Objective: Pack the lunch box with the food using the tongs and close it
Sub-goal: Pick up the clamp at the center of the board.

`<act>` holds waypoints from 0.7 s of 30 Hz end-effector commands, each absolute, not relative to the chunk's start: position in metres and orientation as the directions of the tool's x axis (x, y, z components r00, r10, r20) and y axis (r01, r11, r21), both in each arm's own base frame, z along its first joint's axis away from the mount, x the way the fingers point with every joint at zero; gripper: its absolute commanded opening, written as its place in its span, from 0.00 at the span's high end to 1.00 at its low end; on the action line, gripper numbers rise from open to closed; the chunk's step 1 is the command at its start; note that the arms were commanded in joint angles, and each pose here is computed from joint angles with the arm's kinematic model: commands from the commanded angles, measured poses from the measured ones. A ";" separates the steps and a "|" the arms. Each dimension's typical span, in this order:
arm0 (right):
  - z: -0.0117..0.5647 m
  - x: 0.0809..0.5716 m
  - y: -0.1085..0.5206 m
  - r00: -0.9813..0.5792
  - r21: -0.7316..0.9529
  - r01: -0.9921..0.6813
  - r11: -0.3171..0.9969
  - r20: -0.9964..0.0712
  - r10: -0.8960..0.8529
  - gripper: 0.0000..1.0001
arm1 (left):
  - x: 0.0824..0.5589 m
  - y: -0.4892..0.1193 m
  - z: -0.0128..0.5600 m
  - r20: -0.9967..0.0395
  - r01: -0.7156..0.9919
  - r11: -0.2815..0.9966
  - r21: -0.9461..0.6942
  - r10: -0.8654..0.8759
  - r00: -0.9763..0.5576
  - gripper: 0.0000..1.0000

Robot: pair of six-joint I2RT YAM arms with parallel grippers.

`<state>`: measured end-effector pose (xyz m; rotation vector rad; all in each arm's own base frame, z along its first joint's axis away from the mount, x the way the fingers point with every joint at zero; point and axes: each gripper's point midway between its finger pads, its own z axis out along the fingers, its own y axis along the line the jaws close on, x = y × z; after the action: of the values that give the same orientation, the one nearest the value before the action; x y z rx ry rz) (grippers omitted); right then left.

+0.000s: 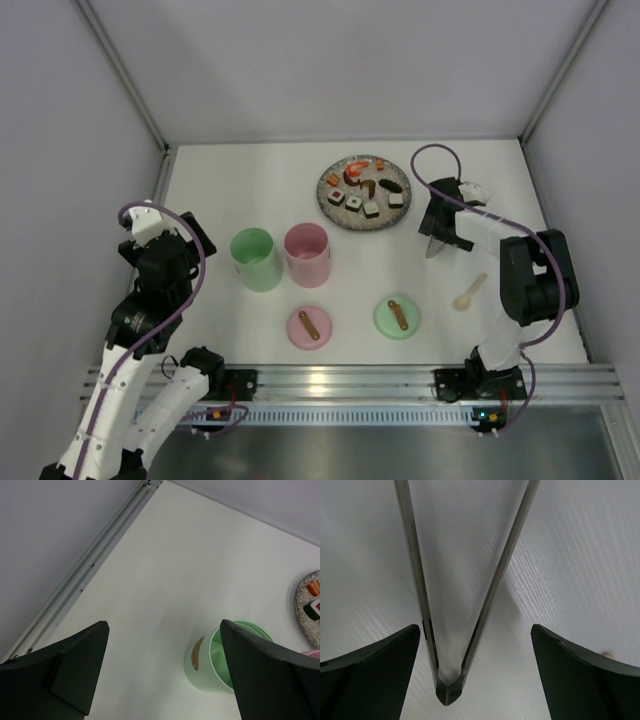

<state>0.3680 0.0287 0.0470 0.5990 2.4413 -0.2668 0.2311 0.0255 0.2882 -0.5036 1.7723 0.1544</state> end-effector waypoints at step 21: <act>0.056 0.430 0.038 -0.720 0.087 0.314 0.945 -0.627 0.297 0.78 | 0.236 0.022 0.297 -0.953 -0.390 0.903 -0.181 -0.259 -0.157 0.01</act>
<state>0.4098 0.0261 0.0248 0.5360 2.4777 -0.1345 0.2317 0.0230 0.2877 -0.4936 1.7781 0.1416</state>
